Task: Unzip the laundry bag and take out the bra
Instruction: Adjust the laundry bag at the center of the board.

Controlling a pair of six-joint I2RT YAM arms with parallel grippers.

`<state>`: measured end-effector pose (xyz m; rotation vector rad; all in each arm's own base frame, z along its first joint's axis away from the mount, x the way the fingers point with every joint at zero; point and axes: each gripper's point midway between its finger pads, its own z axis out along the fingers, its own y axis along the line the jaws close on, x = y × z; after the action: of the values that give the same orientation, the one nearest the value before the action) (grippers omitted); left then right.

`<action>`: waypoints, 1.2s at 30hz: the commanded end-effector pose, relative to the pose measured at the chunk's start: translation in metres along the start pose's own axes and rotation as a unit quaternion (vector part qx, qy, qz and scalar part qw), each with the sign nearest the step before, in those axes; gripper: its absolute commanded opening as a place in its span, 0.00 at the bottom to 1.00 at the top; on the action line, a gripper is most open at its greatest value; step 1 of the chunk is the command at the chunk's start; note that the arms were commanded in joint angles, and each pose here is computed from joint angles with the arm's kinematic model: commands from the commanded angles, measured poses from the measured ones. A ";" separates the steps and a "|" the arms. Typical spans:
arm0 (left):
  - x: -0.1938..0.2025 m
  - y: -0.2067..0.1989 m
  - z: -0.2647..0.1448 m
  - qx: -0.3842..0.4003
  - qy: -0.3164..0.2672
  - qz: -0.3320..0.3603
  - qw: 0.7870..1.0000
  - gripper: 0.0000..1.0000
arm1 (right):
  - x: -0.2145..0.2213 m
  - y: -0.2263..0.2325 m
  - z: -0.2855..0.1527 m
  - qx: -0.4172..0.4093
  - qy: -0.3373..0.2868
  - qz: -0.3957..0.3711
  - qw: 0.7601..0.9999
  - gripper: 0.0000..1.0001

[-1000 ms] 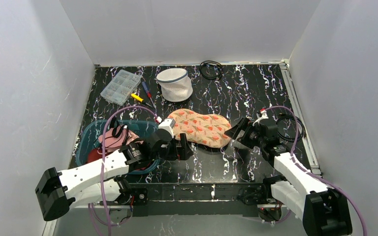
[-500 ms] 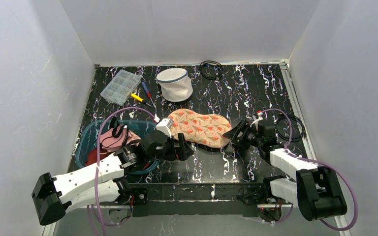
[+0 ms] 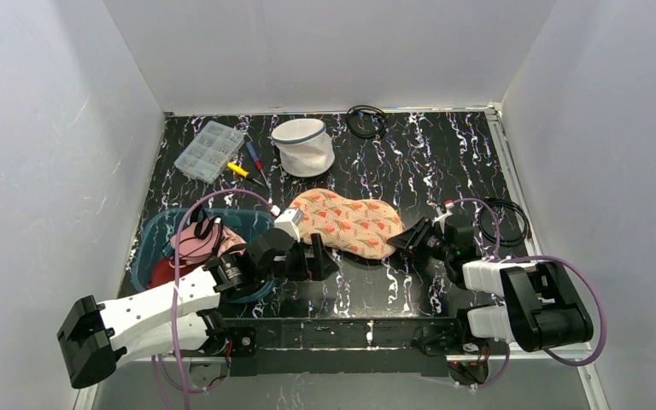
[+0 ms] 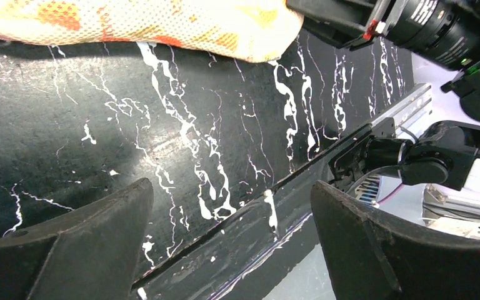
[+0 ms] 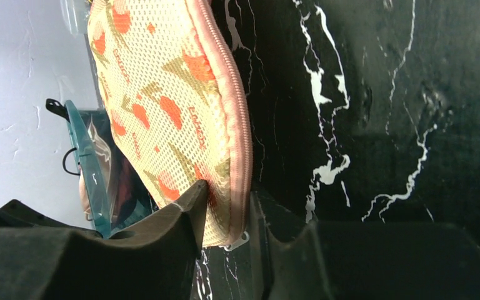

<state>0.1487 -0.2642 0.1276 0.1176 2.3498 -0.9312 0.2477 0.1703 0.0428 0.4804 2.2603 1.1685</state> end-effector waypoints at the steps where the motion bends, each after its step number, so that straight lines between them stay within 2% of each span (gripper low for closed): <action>1: 0.004 -0.004 0.008 0.011 0.002 -0.012 1.000 0.94 | 0.002 0.015 -0.002 -0.037 -0.018 0.016 0.999 0.35; 5: 0.009 -0.007 0.022 0.010 0.002 -0.033 0.999 0.94 | 0.012 0.026 -0.009 -0.045 -0.029 0.035 0.998 0.27; 12: 0.015 -0.007 0.034 -0.024 -0.026 -0.073 0.997 0.94 | 0.024 0.036 -0.029 -0.041 -0.056 0.092 0.993 0.19; 16: 0.016 -0.008 0.041 -0.023 -0.040 -0.117 0.992 0.94 | 0.028 0.036 -0.039 -0.037 -0.068 0.113 0.991 0.01; 25: 0.013 -0.014 0.059 -0.003 -0.062 -0.216 0.974 0.96 | 0.041 0.030 -0.045 -0.031 -0.051 0.139 0.988 0.01; 31: 0.004 -0.011 0.062 -0.012 -0.088 -0.215 0.973 0.96 | 0.053 0.021 -0.049 -0.004 -0.027 0.118 0.993 0.01; 32: 0.004 -0.010 0.063 -0.013 -0.087 -0.210 0.974 0.96 | 0.056 0.019 -0.050 0.003 -0.021 0.103 0.994 0.06; 35: 0.011 -0.006 0.064 -0.019 -0.078 -0.203 0.976 0.95 | 0.060 0.008 -0.059 0.052 -0.005 0.052 0.997 0.48; 36: 0.013 -0.004 0.064 -0.020 -0.075 -0.202 0.976 0.95 | 0.062 0.001 -0.064 0.075 0.003 0.031 0.997 0.59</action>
<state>0.1654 -0.3154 0.0901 -0.4475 2.3099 -1.0760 0.1713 0.1746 0.0546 0.7606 2.2525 1.1952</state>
